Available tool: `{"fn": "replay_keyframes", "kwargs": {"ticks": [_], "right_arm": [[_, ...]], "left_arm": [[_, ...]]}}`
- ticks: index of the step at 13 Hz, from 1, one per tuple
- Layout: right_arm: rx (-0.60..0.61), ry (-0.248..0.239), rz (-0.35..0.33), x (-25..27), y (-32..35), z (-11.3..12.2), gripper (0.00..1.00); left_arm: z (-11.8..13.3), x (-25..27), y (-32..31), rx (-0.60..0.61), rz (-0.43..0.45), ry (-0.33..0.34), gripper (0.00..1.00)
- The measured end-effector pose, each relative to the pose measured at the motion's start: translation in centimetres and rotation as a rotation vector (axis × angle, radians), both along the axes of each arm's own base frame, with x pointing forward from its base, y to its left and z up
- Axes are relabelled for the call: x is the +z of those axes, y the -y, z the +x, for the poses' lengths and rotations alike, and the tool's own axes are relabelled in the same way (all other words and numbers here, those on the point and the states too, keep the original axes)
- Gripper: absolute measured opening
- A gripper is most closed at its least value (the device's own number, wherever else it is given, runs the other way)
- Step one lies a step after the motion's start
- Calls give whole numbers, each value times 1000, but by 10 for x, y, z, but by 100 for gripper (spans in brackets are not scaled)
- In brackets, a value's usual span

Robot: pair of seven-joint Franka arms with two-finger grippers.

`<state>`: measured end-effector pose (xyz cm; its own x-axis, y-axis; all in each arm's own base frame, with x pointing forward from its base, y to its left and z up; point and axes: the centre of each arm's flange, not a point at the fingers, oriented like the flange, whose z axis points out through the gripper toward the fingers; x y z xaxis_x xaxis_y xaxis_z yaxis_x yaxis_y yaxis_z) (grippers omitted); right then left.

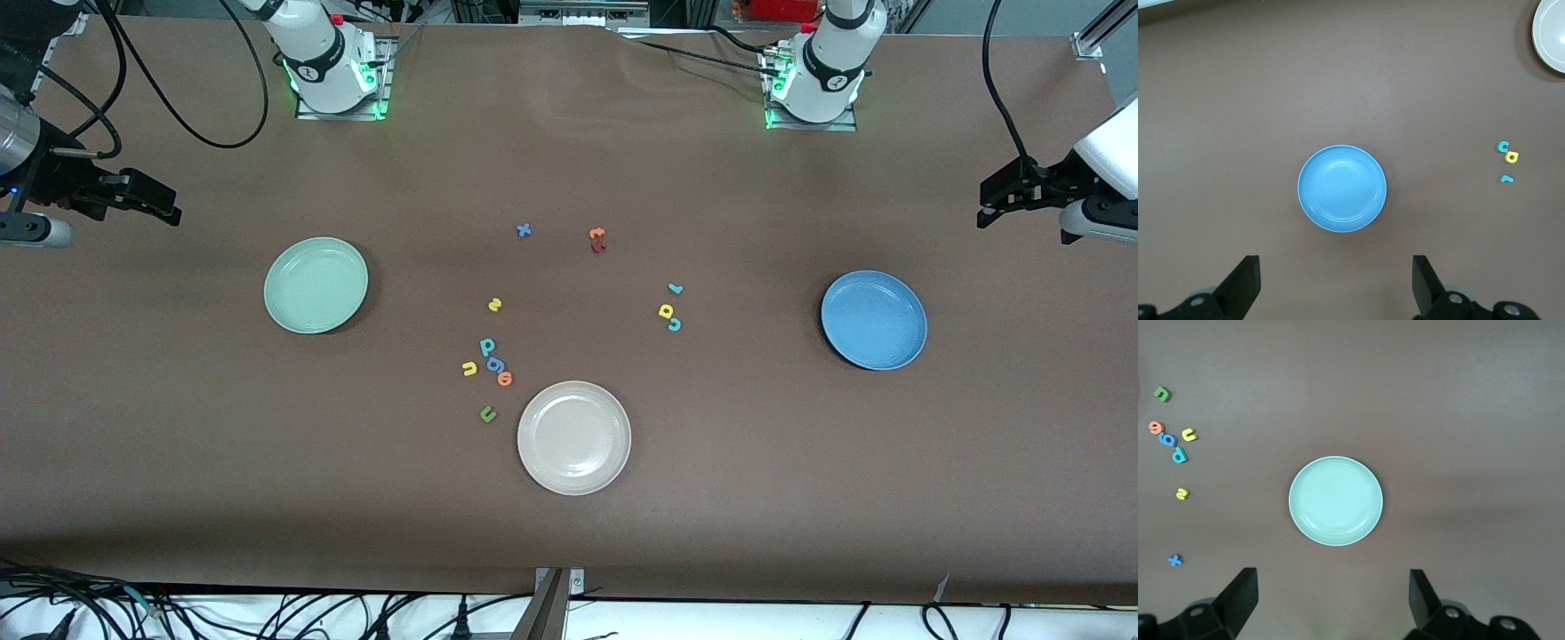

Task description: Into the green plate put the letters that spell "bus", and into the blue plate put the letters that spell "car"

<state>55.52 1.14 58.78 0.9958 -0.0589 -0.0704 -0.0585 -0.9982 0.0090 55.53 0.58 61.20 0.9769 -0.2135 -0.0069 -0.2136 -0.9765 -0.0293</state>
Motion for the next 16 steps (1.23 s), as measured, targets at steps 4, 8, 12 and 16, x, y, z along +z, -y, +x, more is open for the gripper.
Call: {"fn": "replay_keyframes", "kwargs": {"ticks": [4, 8, 12, 16], "right_arm": [[4, -29, 0, -5, -2, -2, 100], [26, -47, 3, -16, -16, 2, 100], [11, -60, -12, -30, -79, 3, 100], [-64, -54, -36, -74, -184, 3, 100]], "left_arm": [[0, 0, 0, 50, 0, 1, 100], [0, 0, 1, 58, 0, 1, 100], [0, 0, 1, 60, 0, 1, 100], [0, 0, 1, 61, 0, 1, 100]]}}
